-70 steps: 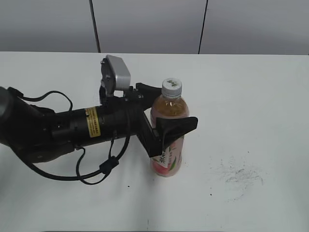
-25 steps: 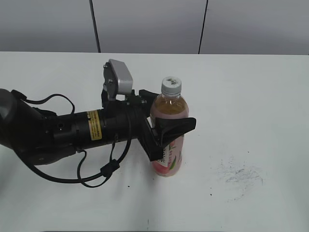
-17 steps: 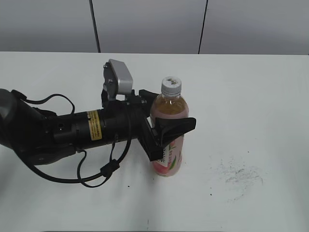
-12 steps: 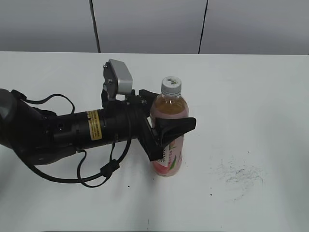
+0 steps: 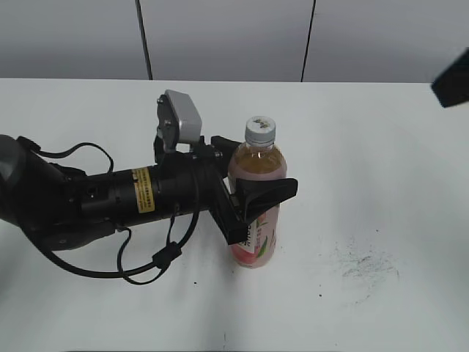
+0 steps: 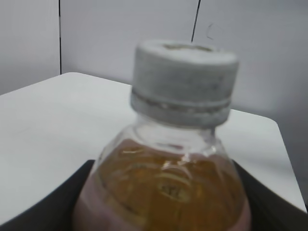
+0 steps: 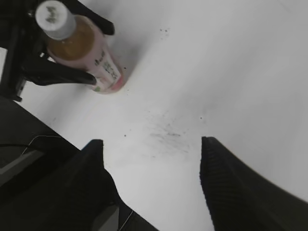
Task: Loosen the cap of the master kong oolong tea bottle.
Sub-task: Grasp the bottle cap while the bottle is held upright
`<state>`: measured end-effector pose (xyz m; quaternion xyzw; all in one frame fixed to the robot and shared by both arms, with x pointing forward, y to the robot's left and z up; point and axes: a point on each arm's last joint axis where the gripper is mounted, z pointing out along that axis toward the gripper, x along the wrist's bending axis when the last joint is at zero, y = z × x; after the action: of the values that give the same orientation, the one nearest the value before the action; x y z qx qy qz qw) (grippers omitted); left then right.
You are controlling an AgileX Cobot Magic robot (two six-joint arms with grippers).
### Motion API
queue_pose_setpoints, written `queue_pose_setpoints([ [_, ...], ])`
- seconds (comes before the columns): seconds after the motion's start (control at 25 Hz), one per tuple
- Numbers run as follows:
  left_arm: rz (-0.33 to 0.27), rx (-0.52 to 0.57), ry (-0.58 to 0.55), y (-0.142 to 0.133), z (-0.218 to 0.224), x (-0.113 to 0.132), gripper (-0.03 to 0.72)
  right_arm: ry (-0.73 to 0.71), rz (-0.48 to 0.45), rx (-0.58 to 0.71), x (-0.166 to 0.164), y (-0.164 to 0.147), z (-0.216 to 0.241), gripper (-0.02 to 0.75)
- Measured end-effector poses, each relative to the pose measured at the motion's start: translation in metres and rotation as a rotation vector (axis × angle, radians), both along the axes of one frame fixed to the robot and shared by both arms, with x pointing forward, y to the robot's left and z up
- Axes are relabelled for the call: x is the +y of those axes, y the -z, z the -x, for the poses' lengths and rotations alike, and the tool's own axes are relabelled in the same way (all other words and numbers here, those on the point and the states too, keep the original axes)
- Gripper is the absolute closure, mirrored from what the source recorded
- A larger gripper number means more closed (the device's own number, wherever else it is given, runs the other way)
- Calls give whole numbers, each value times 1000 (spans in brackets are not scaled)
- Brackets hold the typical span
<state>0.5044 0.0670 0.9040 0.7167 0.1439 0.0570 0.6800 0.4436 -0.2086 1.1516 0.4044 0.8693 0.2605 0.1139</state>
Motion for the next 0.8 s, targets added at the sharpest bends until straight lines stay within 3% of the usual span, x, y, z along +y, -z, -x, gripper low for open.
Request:
queue_pose_setpoints([
  [0.2,0,0,0,0,0,0,240,-84,-15,40,52,-13,-42,267],
  [0.48,0,1,0,0,0,0,240,-49,-83,106,119,-9,-85,267],
  [0.8,0,1,0,0,0,0,240,16,22,126,151,14,-85,267],
])
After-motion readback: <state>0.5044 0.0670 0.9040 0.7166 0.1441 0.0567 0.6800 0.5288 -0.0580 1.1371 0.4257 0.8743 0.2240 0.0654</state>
